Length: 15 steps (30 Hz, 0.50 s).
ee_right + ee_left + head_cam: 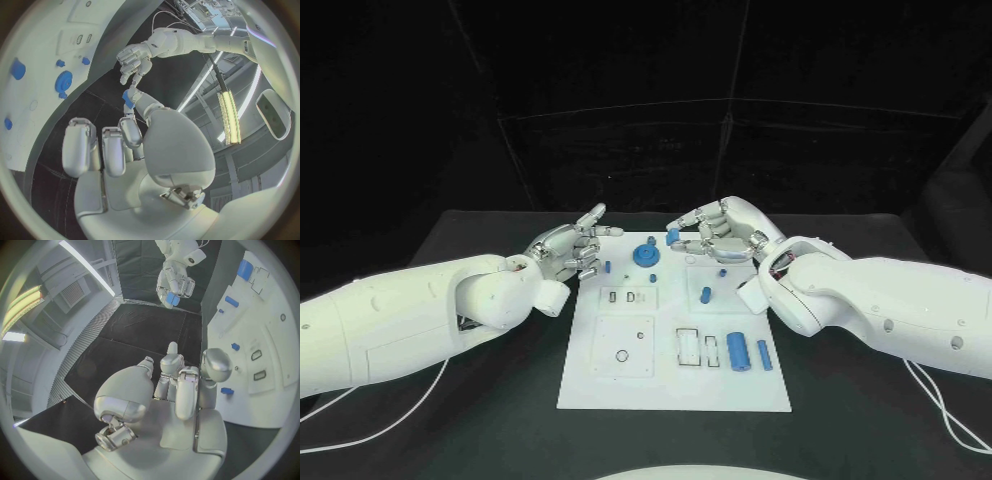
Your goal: Assemble the parts on the task board
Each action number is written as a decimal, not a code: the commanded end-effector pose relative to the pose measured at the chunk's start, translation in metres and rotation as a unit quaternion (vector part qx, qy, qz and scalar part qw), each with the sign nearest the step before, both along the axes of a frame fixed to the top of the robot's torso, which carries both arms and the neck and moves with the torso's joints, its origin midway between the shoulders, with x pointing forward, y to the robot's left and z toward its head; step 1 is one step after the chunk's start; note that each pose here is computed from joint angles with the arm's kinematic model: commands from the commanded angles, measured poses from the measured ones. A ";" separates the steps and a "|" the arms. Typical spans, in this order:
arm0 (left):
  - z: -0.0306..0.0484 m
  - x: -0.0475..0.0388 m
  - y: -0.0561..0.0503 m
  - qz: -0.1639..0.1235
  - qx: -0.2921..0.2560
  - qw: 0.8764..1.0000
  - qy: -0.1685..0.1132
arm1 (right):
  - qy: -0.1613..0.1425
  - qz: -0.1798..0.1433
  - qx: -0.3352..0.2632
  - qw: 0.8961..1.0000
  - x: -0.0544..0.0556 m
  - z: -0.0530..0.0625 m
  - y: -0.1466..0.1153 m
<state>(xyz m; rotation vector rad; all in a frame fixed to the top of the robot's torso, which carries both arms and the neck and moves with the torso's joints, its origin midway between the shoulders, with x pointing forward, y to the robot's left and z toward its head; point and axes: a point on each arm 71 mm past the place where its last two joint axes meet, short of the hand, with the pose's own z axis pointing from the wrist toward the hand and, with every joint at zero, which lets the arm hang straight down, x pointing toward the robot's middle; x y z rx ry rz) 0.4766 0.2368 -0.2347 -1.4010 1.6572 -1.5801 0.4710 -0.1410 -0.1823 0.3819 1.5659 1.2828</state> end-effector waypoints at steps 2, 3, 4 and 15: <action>0.0115 -0.0002 0.012 0.021 0.004 0.999 -0.031 | -0.013 0.009 -0.053 0.998 0.008 -0.004 0.007; 0.0138 -0.0007 0.015 0.023 0.004 0.999 -0.034 | -0.015 0.009 -0.061 0.998 0.010 -0.006 0.010; 0.0159 -0.0010 0.017 0.026 0.004 0.999 -0.037 | -0.016 0.010 -0.068 0.998 0.013 -0.007 0.012; 0.0249 -0.0083 0.014 0.027 -0.001 0.999 -0.047 | -0.035 0.040 -0.151 0.987 0.017 -0.033 0.043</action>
